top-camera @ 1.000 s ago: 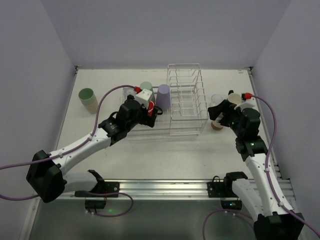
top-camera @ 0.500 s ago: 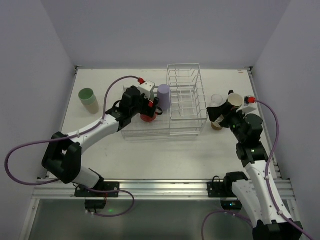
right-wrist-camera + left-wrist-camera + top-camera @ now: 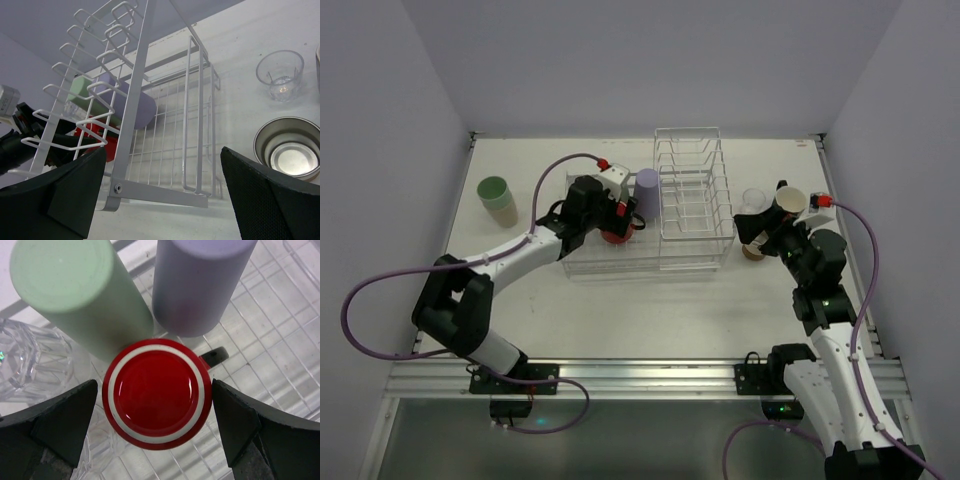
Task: Unload the cups from the dish rack
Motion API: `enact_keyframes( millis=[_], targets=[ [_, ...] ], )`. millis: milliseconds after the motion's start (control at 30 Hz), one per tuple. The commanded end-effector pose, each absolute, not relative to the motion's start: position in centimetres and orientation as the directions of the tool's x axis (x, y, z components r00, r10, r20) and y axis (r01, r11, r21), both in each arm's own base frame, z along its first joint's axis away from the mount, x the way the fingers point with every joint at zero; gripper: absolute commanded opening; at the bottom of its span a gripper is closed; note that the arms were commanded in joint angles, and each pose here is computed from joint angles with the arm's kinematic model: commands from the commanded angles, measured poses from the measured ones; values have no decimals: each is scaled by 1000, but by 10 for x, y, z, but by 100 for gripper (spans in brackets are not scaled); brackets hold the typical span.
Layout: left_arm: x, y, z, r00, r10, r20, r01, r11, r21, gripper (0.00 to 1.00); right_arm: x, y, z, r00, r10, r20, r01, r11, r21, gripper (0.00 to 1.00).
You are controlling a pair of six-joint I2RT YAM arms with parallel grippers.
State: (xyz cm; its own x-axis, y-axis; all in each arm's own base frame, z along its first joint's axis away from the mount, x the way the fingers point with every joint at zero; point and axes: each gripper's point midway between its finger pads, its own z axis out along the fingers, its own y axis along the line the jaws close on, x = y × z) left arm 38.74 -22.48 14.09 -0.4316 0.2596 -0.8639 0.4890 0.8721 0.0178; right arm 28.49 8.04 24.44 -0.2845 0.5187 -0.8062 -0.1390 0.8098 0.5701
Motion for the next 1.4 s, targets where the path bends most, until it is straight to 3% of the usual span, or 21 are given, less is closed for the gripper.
enact_keyframes(
  millis=[0,500,1267,1367],
  targets=[
    [383,-222,143,-423,220,-879,478,878,-11,100,285,90,253,-282,516,-809,-201,793,575,99],
    [373,-221,112,-460,213,-862,482,875,-41,100,285,93,252,-299,510,-807,-213,788,577,99],
    [377,-203,85,-501,289,-816,414,908,68,100,282,98,257,-309,504,-807,-243,778,579,99],
    [375,-208,82,-504,295,-812,420,905,68,91,282,100,258,-314,502,-806,-250,775,580,99]
  ],
)
